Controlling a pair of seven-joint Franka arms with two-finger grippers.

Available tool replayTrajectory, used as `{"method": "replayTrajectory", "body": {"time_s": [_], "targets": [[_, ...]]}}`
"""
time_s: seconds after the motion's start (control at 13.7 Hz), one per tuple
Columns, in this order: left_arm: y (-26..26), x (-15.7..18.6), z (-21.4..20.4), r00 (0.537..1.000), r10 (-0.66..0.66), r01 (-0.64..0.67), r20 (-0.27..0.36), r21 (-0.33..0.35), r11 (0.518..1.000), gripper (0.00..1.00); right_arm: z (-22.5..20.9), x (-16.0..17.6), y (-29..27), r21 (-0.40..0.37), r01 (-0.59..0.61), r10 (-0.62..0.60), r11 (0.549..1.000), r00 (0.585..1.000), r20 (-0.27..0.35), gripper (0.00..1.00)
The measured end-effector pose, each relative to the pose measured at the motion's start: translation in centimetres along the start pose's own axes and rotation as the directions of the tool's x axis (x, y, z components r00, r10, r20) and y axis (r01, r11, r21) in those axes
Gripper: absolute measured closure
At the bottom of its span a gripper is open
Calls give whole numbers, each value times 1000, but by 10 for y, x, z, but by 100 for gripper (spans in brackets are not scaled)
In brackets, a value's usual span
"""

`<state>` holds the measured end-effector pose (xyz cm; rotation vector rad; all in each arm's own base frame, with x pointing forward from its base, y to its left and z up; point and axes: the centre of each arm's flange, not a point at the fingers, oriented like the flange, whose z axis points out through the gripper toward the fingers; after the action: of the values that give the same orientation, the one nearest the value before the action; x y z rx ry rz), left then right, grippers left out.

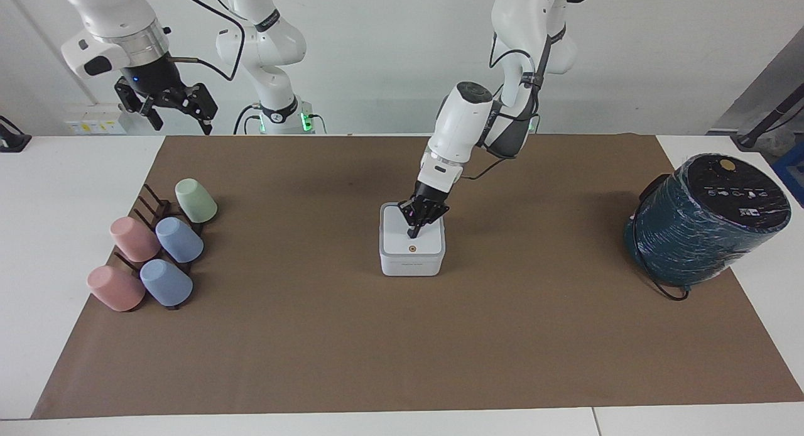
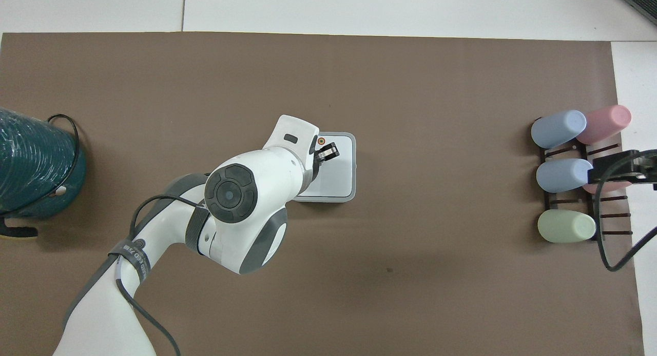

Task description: Close trash can lid

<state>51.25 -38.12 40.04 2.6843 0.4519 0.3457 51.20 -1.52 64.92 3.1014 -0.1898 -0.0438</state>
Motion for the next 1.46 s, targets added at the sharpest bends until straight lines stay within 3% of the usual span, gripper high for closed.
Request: {"method": "replayTrajectory", "body": {"time_s": [0.44,0.95,1.17,1.46], "targets": [[2,3,-1,1000,-2,2,-4,-5,1000,99,0,0,0,0,0,0,1000,1000,0,0],[9,13,-3,999,-9,7,35,35,999,99,0,0,0,0,0,0,1000,1000,0,0],[14,17,-11,996,-12,4,88,91,996,99,0,0,0,0,0,0,1000,1000,0,0],[29,53,-69,986,-44,15,162,181,983,99,0,0,0,0,0,0,1000,1000,0,0]]}}
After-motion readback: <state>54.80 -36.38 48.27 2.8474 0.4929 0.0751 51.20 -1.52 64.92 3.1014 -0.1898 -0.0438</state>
